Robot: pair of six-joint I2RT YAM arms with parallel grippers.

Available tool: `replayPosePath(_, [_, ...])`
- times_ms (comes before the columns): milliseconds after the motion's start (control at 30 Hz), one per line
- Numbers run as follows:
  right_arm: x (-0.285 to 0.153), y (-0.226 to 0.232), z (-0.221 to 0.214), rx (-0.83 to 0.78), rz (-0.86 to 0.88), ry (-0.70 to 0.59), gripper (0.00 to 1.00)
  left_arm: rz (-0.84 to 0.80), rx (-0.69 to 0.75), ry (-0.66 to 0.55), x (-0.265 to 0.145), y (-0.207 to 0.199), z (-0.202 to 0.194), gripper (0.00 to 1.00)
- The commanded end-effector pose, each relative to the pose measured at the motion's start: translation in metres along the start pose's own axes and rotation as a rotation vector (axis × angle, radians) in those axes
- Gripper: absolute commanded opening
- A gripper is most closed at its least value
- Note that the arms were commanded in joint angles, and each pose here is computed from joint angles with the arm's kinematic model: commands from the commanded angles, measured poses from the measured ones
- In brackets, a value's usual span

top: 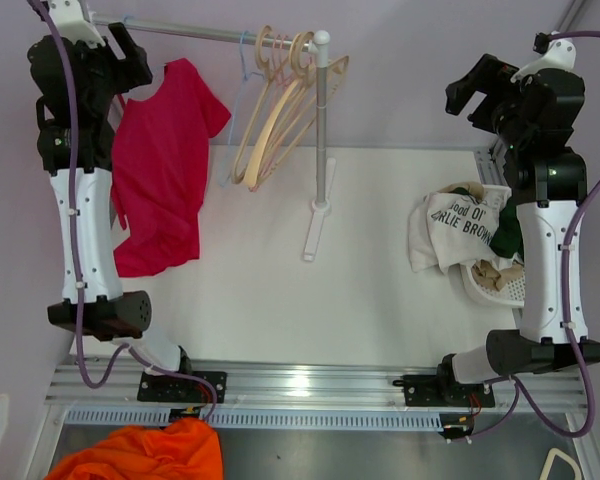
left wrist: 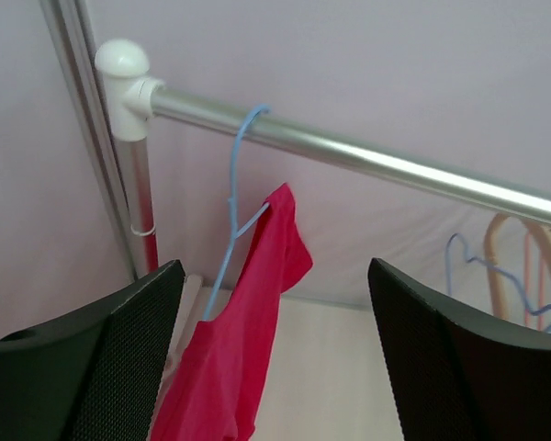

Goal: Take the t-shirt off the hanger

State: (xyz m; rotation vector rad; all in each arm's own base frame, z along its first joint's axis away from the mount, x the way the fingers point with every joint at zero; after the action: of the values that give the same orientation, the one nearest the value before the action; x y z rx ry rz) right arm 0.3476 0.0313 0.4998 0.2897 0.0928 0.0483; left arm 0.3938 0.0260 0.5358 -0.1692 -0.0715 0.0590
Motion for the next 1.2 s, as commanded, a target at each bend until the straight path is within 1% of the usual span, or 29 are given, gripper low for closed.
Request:
replayPosePath(0, [-0.001, 0.006, 0.008, -0.003, 0.023, -0.021, 0.99, -0.001, -0.016, 0.084, 0.017, 0.006, -0.023, 0.86])
replayPosePath(67, [0.002, 0.005, 0.007, -0.003, 0.02, -0.018, 0.99, 0.036, -0.003, 0.101, 0.023, 0.013, -0.028, 0.88])
replayPosePath(100, [0.003, 0.005, 0.007, -0.003, 0.022, -0.019, 1.0, 0.057, -0.001, 0.124, 0.03, 0.019, -0.037, 0.89])
replayPosePath(200, [0.008, 0.005, 0.005, -0.003, 0.023, -0.011, 0.99, 0.068, -0.014, 0.147, 0.041, 0.028, -0.047, 0.95])
replayPosePath(300, [0.011, 0.006, 0.004, -0.004, 0.023, -0.008, 0.99, 0.081, -0.027, 0.155, 0.05, 0.036, -0.054, 0.98])
replayPosePath(433, [0.015, 0.006, 0.004, -0.002, 0.016, -0.011, 1.0, 0.08, -0.07, 0.148, 0.061, 0.046, -0.057, 0.96])
replayPosePath(567, [0.017, 0.009, 0.008, -0.004, 0.019, -0.025, 0.99, 0.079, -0.078, 0.131, 0.071, 0.05, -0.058, 0.94])
replayPosePath(667, [0.019, 0.011, 0.007, -0.006, 0.02, -0.023, 0.99, 0.046, -0.077, 0.106, 0.079, 0.047, -0.054, 0.85])
replayPosePath(700, [0.021, 0.011, 0.005, -0.009, 0.02, -0.018, 0.99, 0.036, -0.08, 0.104, 0.081, 0.046, -0.054, 0.78])
replayPosePath(733, [0.022, 0.01, 0.005, -0.012, 0.019, -0.015, 0.99, 0.02, -0.082, 0.088, 0.083, 0.044, -0.052, 0.75])
replayPosePath(800, [0.022, 0.011, 0.003, -0.014, 0.021, -0.011, 1.0, -0.027, -0.082, 0.094, 0.088, 0.04, -0.056, 0.69])
replayPosePath(867, [0.023, 0.01, 0.003, -0.019, 0.019, -0.009, 0.99, -0.044, -0.088, 0.087, 0.092, 0.039, -0.056, 0.69])
replayPosePath(967, [0.024, 0.009, 0.002, -0.022, 0.015, -0.008, 1.0, -0.064, -0.093, 0.096, 0.097, 0.037, -0.06, 0.59])
replayPosePath(1000, [0.025, 0.007, 0.002, -0.022, -0.007, -0.012, 1.0, -0.063, -0.094, 0.103, 0.1, 0.038, -0.063, 0.48])
replayPosePath(1067, [0.025, 0.007, 0.003, -0.023, -0.006, -0.016, 0.99, -0.058, -0.096, 0.108, 0.101, 0.039, -0.065, 0.42])
replayPosePath(1100, [0.024, 0.007, 0.003, -0.023, -0.006, -0.016, 0.99, -0.057, -0.098, 0.111, 0.101, 0.039, -0.067, 0.35])
replayPosePath(1133, [0.024, 0.007, 0.002, -0.025, -0.006, -0.013, 1.0, -0.062, -0.1, 0.111, 0.102, 0.039, -0.067, 0.26])
replayPosePath(1167, [0.025, 0.007, 0.001, -0.023, -0.006, -0.01, 1.0, -0.066, -0.102, 0.113, 0.102, 0.038, -0.067, 0.06])
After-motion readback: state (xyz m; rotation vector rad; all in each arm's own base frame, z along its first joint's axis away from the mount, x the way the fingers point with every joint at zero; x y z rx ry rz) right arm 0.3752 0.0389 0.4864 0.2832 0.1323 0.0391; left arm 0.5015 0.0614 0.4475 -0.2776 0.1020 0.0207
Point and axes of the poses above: each gripper's point midway between its finger pads, its own x axis out along the fingers, its own y axis along the line the jaws close on, z = x × y, the point moved 6 cm from there along -x, back along the fingers, and after that the axes turned 3 degrees about -x, right-handed, at the moved point
